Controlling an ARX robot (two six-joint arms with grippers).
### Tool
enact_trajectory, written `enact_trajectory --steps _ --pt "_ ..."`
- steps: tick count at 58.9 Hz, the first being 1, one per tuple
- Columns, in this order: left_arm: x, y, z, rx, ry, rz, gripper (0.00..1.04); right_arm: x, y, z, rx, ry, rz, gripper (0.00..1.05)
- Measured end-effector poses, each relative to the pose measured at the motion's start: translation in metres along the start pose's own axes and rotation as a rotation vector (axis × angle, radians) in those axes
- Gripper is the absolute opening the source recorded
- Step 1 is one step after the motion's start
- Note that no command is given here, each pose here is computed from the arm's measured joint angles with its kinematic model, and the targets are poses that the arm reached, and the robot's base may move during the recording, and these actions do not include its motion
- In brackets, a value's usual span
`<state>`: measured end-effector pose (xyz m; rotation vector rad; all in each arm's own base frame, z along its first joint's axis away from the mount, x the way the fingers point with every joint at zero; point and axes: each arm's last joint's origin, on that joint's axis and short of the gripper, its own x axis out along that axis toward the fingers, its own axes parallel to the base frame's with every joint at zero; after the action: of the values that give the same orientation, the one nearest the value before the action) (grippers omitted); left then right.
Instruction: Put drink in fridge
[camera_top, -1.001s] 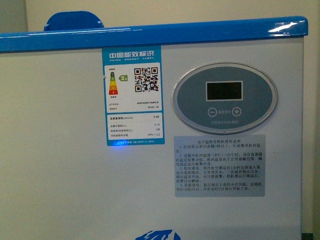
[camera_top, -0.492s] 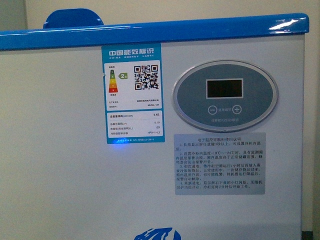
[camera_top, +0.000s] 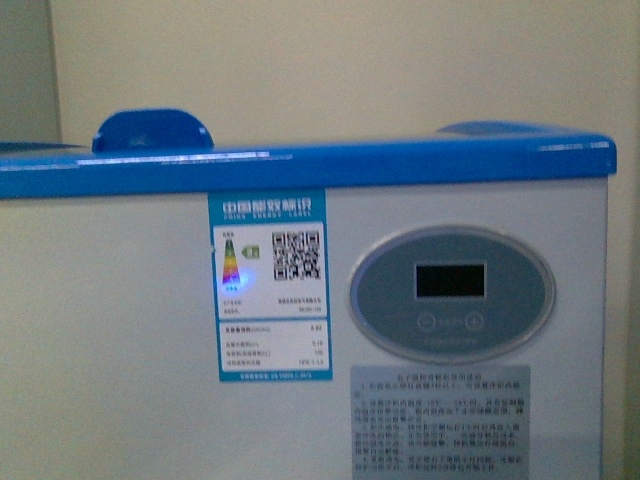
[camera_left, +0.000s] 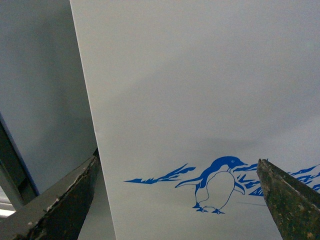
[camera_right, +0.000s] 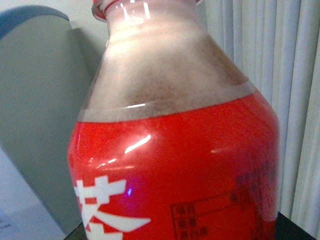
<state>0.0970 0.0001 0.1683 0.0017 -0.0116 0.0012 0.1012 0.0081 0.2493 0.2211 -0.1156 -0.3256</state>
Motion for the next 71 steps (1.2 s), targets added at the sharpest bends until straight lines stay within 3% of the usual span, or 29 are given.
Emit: enact_trajectory --steps 71 --pt "0.0000 0.0000 0.0000 0.000 0.000 0.000 0.97 0.0000 -0.0001 0.0001 0.000 -0.001 -0.003 0.40"
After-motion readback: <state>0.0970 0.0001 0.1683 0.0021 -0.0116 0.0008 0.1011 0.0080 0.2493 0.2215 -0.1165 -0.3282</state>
